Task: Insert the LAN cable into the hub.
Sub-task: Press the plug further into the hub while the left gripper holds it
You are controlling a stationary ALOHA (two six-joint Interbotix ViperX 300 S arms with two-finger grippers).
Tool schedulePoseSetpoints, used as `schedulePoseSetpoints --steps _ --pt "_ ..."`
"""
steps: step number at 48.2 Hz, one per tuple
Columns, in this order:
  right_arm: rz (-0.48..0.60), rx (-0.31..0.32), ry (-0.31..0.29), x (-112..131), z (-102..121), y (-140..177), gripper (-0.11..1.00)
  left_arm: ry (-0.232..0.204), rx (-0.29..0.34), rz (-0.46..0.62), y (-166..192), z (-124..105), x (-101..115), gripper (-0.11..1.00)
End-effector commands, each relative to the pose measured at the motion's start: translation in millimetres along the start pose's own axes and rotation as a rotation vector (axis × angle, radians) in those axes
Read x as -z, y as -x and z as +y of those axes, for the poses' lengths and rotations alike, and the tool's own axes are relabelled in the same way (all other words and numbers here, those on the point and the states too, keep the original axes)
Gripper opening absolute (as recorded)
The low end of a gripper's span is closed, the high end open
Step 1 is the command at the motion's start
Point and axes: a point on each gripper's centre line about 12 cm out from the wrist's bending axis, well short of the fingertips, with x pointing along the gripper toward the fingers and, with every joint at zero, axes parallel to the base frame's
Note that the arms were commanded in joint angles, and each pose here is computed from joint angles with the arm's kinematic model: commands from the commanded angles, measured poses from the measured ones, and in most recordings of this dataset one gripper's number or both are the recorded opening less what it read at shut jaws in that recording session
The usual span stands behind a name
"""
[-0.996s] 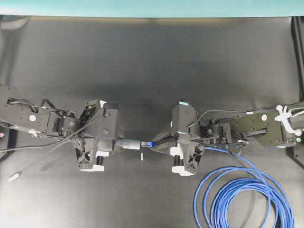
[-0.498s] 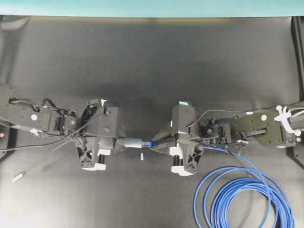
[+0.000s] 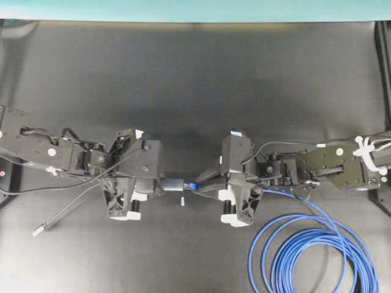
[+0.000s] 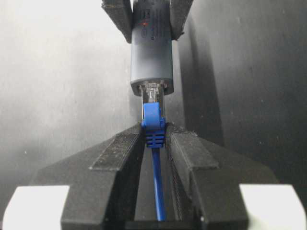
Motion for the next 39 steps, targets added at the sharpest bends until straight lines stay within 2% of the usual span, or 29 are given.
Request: schedulePoseSetpoints --steps 1,9,18,33,39 --pt "-0.015 0.003 -0.011 -9.6 -1.0 -1.1 0.13 -0.009 0.0 -0.021 -0.8 -0.1 -15.2 0.28" --pt "0.048 0.009 0.004 -6.0 -0.9 -5.0 0.13 -0.018 -0.002 0.04 -5.8 0.4 -16.1 0.28" --pt "0.063 0.01 0.021 -9.2 -0.4 -8.9 0.13 -0.039 -0.002 0.086 -11.7 0.8 -19.3 0.28" --pt "0.068 0.012 0.02 -10.6 -0.7 -11.5 0.13 -0.039 -0.005 0.109 -16.3 2.3 -24.4 0.28" --pt "0.072 0.013 0.021 -9.4 -0.9 -12.1 0.13 -0.051 -0.006 0.111 -18.3 3.1 -28.0 0.28"
